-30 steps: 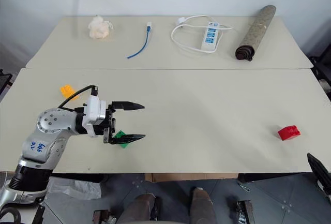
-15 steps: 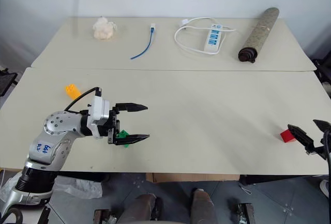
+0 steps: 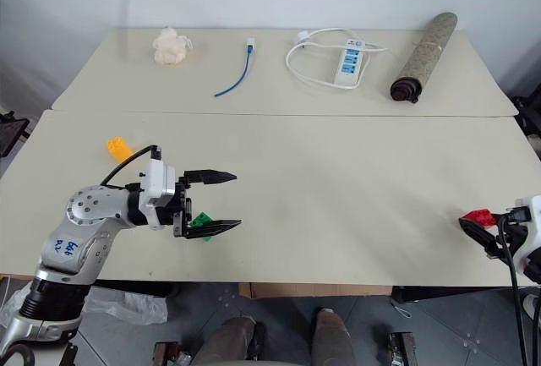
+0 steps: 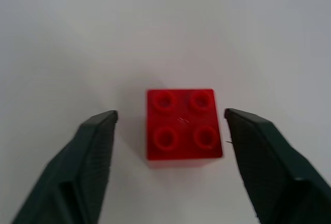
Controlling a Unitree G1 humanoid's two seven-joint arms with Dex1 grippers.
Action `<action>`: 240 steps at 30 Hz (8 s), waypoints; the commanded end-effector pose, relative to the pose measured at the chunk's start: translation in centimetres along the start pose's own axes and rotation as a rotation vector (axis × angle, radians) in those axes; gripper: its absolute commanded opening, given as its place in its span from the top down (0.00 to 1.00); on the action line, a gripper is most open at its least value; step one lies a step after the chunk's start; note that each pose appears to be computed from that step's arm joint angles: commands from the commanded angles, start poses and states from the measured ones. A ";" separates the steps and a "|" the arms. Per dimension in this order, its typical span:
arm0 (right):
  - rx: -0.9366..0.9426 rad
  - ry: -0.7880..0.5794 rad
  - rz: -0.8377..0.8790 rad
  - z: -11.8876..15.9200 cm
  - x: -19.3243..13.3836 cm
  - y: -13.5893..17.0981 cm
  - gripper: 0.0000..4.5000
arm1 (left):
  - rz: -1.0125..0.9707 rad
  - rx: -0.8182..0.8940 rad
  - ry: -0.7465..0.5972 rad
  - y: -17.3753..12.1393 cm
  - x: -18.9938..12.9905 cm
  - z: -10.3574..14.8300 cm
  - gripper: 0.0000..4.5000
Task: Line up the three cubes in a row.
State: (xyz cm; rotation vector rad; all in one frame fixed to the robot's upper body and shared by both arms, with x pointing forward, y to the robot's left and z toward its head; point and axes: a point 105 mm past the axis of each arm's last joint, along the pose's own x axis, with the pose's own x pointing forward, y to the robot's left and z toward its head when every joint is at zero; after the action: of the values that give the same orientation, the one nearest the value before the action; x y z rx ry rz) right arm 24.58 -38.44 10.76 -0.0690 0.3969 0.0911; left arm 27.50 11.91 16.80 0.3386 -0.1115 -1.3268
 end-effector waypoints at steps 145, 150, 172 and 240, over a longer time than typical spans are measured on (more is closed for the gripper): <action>-0.440 -0.903 1.218 11.3 0.3 27.1 0.00 | 1.555 -0.164 0.022 -4.2 -24.1 -6.9 0.01; -0.458 -0.881 1.226 11.4 0.8 26.9 0.00 | 1.590 -0.241 -0.026 1.9 -19.9 -6.5 0.01; -0.435 -0.848 1.269 10.1 0.3 27.7 0.00 | 1.721 -0.371 0.056 12.7 -16.4 -8.1 0.05; -0.726 -0.412 1.242 9.5 1.9 20.4 0.00 | 0.245 0.124 0.331 3.3 -16.4 -2.6 0.15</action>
State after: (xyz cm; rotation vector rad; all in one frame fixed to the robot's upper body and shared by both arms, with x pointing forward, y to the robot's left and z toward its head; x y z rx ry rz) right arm 28.17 -16.96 18.01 -0.4736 -0.0987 1.4305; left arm 27.33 28.48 16.26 0.5797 0.0734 -1.0428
